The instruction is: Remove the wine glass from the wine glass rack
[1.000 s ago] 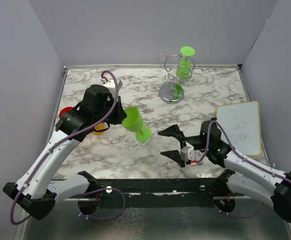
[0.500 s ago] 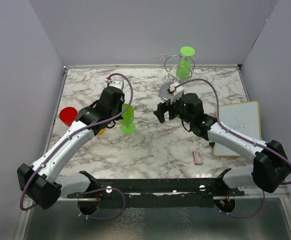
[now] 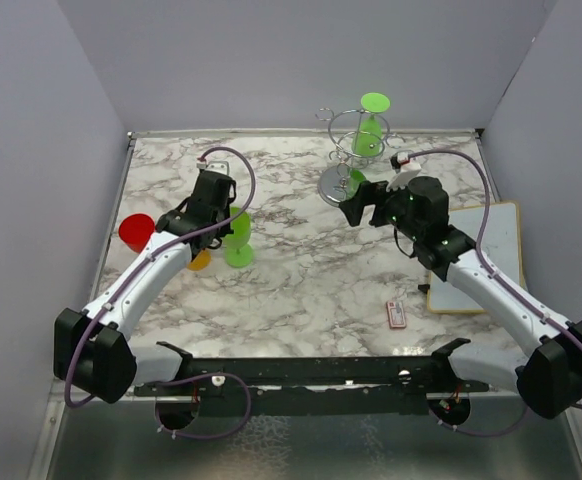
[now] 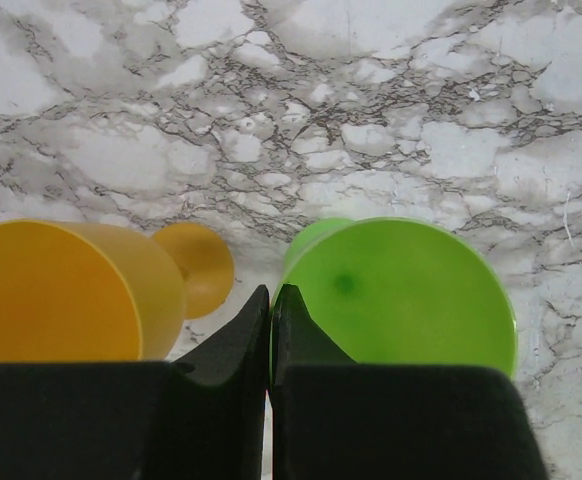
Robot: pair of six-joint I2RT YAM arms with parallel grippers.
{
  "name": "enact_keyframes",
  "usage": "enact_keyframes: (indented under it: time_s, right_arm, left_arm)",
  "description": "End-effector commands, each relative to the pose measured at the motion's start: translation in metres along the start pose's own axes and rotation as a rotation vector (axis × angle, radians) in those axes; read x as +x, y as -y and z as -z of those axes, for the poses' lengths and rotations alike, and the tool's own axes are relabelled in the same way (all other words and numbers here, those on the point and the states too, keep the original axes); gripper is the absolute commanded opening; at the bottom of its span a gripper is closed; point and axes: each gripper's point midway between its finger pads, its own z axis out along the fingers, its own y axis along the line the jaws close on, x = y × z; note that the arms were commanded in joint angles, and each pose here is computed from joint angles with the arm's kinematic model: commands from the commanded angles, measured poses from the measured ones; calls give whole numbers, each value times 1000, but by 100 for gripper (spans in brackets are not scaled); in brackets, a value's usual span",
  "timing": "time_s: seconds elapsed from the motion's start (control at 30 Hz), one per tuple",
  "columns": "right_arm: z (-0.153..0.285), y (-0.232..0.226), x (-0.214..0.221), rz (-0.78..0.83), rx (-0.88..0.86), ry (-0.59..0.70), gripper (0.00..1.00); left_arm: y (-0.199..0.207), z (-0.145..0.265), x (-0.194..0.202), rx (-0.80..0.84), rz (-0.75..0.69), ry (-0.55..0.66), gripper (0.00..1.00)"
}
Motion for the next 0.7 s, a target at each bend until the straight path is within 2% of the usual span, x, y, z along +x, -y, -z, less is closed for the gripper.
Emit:
enact_keyframes:
  time_s: [0.0, 0.27, 0.47, 0.67]
  right_arm:
    - [13, -8, -14, -18, -29, 36, 99]
    - [15, -1, -13, -10, 3, 35, 100]
    - [15, -4, -16, -17, -7, 35, 99]
    - [22, -5, -16, -9, -9, 37, 99]
  left_arm:
    - [-3, -10, -7, 37, 31, 16, 0]
    - [-10, -11, 3, 17, 28, 13, 0]
    - [-14, -12, 12, 2, 12, 3, 12]
    - [-12, -6, 0, 19, 16, 34, 26]
